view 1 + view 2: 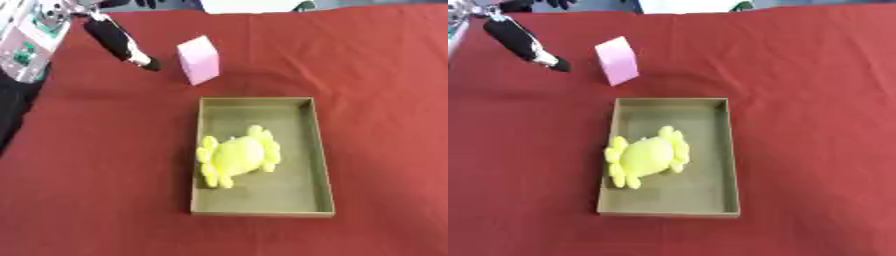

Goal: Pick up objects on the table and place them in the box.

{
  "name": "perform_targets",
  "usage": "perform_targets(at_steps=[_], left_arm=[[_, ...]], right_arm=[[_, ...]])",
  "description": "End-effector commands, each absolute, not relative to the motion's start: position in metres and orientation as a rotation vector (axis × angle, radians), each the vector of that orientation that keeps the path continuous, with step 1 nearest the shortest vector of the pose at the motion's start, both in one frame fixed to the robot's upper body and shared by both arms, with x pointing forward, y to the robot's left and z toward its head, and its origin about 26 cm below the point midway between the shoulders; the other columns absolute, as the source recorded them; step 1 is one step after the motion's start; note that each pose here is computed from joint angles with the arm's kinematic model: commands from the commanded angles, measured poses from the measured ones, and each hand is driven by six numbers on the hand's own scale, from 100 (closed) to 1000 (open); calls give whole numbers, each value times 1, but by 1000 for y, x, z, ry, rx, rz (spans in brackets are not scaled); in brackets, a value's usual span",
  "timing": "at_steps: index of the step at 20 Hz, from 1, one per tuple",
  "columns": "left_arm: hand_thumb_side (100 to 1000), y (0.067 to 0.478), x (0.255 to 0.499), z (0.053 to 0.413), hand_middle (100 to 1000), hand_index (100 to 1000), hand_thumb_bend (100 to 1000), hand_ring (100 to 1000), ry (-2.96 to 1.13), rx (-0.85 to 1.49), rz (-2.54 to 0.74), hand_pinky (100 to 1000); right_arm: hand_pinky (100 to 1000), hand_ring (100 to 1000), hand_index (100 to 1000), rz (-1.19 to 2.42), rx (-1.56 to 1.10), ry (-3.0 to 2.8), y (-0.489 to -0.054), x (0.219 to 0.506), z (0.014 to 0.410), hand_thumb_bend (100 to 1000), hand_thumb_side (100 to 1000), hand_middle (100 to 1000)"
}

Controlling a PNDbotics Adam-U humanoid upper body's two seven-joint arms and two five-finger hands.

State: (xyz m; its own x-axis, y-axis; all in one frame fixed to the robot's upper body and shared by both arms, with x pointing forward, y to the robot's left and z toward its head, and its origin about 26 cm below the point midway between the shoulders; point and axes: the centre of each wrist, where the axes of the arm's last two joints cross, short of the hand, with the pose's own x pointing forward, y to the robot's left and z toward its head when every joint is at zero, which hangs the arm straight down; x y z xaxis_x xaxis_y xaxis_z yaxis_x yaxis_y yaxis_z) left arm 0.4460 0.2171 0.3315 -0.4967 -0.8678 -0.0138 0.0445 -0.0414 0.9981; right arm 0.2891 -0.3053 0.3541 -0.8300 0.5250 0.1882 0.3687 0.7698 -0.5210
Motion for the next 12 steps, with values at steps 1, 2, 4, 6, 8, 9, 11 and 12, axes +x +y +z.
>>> perform_targets(at_steps=[1,2,4,6,8,9,11,12], left_arm=[[256,218,448,342,786,921,639,848,-1539,903,-1594,853],[255,218,450,340,789,924,638,851,-1540,893,-1589,852],[251,216,451,339,793,919,638,858,-1548,878,-1581,844],[250,213,453,339,796,916,639,862,-1559,871,-1574,838],[255,210,454,339,798,916,645,865,-1569,865,-1570,837],[257,209,454,339,800,916,649,867,-1571,864,-1569,836],[257,208,455,340,802,915,650,869,-1576,871,-1559,835],[266,208,456,340,801,914,660,869,-1579,874,-1550,832]], right_arm=[[743,675,846,676,-699,-2665,-306,283,363,100,900,617],[743,674,845,673,-698,-2665,-306,283,363,100,901,616],[742,672,844,667,-694,-2663,-305,283,363,100,903,615],[741,670,843,658,-690,-2662,-305,284,363,100,904,613],[740,669,842,651,-687,-2664,-304,284,363,100,905,612],[740,667,841,648,-685,-2664,-304,284,363,100,907,611],[739,666,840,646,-682,-2663,-303,284,363,100,910,610],[739,665,839,647,-680,-2661,-303,284,363,100,912,609]])
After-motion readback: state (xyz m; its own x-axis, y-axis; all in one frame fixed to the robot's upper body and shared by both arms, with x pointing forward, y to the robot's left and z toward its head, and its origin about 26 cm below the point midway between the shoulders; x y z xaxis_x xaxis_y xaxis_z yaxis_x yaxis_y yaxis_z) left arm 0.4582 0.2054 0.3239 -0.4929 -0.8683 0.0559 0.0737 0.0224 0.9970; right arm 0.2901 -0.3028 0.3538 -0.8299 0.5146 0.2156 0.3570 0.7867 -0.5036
